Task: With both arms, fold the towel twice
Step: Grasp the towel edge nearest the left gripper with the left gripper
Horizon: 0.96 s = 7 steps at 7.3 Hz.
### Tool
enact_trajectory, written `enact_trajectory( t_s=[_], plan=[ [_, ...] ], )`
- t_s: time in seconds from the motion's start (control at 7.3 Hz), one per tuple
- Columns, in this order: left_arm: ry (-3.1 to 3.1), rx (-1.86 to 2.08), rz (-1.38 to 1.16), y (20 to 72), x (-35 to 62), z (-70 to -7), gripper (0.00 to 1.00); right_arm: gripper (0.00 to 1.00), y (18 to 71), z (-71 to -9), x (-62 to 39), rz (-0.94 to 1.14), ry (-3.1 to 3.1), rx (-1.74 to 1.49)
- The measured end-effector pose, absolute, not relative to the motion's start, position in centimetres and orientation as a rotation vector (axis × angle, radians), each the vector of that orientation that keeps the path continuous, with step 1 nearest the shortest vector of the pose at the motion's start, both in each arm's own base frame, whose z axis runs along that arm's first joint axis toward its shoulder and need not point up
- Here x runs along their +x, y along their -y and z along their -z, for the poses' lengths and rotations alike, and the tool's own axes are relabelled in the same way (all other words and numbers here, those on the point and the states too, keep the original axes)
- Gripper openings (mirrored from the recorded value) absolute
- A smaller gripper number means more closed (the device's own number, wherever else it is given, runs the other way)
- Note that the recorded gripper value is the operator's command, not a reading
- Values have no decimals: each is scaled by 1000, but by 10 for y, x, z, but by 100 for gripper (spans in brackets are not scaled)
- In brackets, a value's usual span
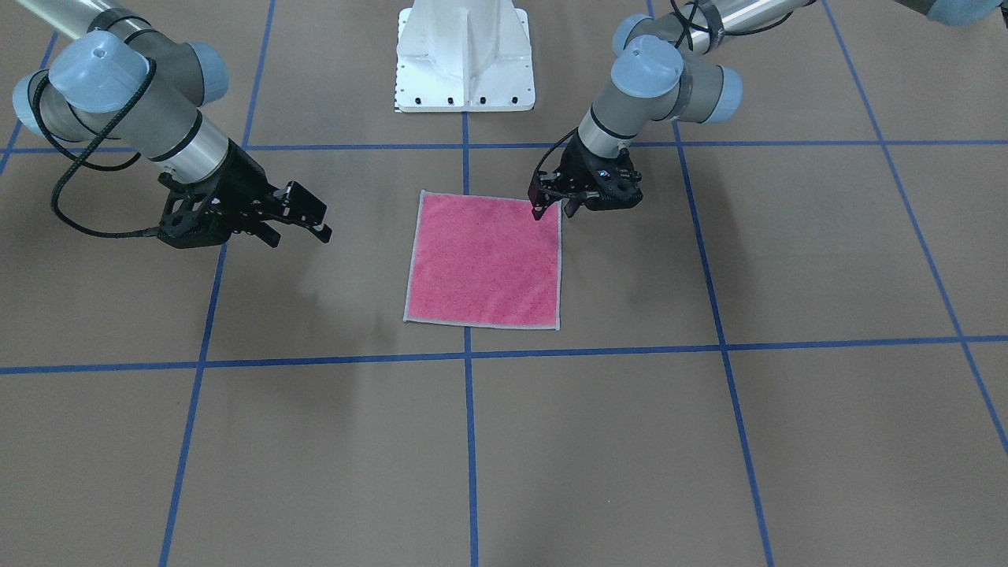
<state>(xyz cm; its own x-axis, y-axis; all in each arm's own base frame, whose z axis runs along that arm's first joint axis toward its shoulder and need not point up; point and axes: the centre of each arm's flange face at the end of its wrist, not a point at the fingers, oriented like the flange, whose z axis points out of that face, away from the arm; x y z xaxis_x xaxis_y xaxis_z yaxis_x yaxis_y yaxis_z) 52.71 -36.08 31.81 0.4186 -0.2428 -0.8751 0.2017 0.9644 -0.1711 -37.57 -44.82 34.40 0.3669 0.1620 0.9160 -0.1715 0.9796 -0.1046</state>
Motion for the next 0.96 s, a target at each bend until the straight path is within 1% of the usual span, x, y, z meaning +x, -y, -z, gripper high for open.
enact_trajectory(
  t_s=[0.96],
  plan=[
    [-1106, -53, 268, 353, 532, -317, 59, 99, 448, -345, -376, -215, 1176, 9]
  ],
)
